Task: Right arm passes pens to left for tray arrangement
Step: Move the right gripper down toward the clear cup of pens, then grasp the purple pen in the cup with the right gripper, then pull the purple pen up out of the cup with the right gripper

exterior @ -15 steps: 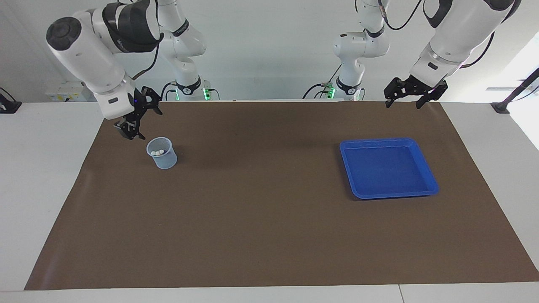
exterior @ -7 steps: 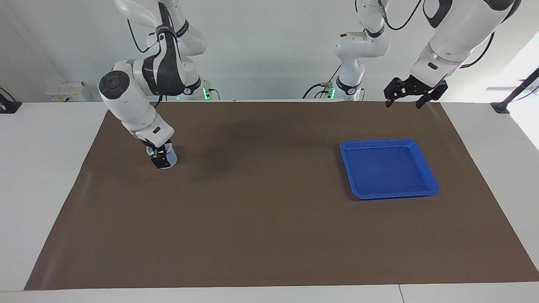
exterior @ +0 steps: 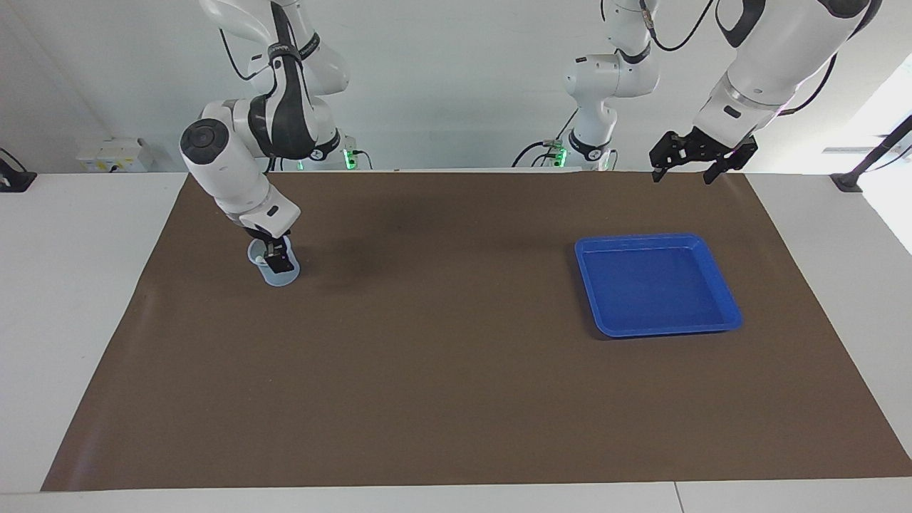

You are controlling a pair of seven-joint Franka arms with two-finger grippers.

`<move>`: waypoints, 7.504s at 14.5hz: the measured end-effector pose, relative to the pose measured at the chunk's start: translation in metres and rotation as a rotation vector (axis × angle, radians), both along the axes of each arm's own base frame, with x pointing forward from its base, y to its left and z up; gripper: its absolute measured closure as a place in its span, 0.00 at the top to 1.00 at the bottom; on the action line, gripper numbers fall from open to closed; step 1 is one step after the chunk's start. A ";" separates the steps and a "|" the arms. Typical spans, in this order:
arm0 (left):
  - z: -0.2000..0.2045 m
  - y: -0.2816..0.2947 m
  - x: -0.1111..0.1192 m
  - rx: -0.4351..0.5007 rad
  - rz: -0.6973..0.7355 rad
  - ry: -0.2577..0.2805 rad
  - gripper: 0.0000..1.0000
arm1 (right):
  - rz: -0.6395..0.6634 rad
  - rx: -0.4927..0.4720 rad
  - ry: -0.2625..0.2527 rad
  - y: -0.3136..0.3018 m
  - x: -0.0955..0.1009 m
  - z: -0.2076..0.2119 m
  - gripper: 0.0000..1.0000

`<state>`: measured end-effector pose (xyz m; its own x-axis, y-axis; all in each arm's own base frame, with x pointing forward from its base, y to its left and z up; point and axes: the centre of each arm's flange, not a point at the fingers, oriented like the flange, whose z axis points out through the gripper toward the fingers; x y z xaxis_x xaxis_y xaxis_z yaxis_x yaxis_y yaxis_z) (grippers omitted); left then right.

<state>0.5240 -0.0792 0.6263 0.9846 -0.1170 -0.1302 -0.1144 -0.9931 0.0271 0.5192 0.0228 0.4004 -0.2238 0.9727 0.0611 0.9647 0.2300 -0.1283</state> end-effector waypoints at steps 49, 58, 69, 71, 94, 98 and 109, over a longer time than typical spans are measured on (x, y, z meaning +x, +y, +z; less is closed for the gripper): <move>-0.008 0.000 -0.004 0.005 0.001 0.030 1.00 | 0.036 0.011 -0.026 -0.031 -0.015 -0.017 0.74; -0.007 0.000 -0.005 0.005 0.001 0.029 1.00 | 0.030 0.011 -0.022 -0.034 -0.016 -0.019 0.72; -0.007 0.000 -0.005 0.005 0.001 0.029 1.00 | 0.026 0.011 -0.027 -0.036 -0.016 -0.016 0.58; -0.007 0.000 -0.005 0.005 0.001 0.029 1.00 | 0.026 0.011 -0.027 -0.036 -0.016 -0.016 0.54; -0.008 0.000 -0.005 0.005 0.001 0.030 1.00 | -0.015 0.022 0.038 -0.057 -0.015 0.017 0.18; -0.012 0.001 -0.009 0.006 0.001 0.038 1.00 | -0.109 0.044 0.073 -0.074 -0.023 0.095 0.18; -0.015 -0.032 -0.016 -0.135 0.469 0.105 1.00 | -1.082 0.224 0.315 0.008 -0.020 0.153 0.18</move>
<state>0.5080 -0.1110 0.6117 0.9176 0.3124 -0.2458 0.3538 -0.9237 0.1467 0.4993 0.0312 0.5531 0.7787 0.6060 0.1621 0.6030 -0.6517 -0.4601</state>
